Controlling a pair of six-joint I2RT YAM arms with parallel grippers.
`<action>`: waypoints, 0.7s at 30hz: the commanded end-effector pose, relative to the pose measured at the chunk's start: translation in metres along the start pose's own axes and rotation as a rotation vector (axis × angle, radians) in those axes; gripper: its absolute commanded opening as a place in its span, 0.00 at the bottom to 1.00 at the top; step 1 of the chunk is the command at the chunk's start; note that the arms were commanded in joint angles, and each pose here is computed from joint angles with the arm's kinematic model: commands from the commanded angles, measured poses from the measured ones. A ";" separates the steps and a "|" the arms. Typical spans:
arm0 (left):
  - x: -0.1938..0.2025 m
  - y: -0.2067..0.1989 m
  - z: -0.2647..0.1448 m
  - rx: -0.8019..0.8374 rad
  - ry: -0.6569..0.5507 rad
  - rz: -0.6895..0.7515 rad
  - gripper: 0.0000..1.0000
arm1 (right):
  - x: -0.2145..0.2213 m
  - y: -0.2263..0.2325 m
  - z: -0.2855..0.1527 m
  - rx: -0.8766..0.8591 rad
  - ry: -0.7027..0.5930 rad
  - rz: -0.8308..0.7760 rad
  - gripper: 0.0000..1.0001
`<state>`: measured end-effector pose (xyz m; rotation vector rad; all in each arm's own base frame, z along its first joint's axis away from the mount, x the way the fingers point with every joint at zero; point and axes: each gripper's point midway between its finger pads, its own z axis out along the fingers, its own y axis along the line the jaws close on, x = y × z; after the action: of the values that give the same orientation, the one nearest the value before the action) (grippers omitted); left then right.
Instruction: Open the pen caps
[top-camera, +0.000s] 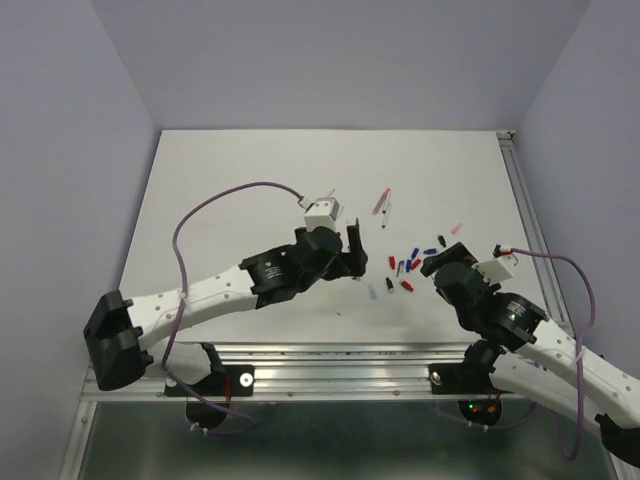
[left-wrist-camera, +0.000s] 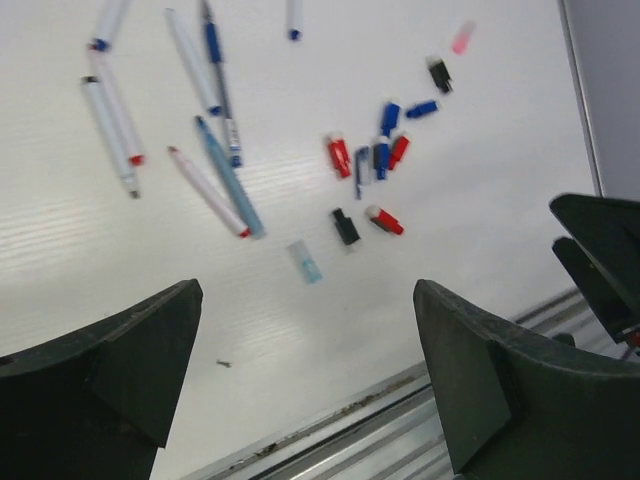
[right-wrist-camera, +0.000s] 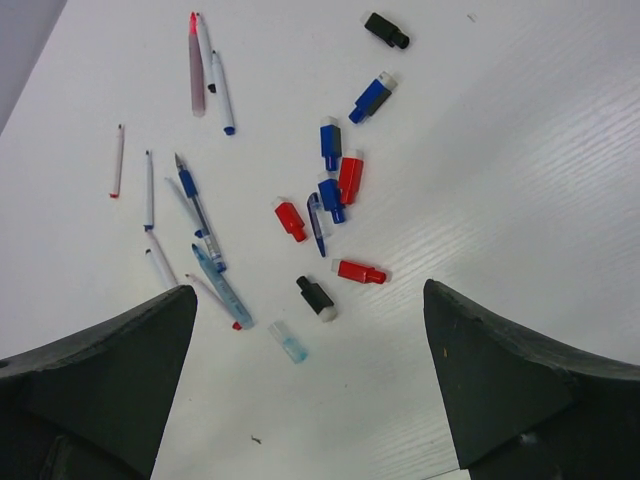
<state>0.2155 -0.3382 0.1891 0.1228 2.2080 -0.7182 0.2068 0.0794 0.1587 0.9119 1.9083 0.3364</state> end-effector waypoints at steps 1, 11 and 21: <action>-0.038 0.097 -0.036 -0.324 -0.218 -0.157 0.99 | 0.000 0.004 0.005 -0.012 -0.018 -0.057 1.00; -0.046 0.222 -0.097 -0.504 -0.460 -0.401 0.99 | 0.003 -0.004 0.017 0.076 -0.052 -0.178 1.00; -0.046 0.223 -0.107 -0.495 -0.488 -0.438 0.99 | 0.010 -0.003 0.029 0.115 -0.062 -0.264 1.00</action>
<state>0.2419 -0.0959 0.1862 -0.7045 1.8698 -0.4253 0.2141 0.0816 0.1183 0.7177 2.0622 0.0400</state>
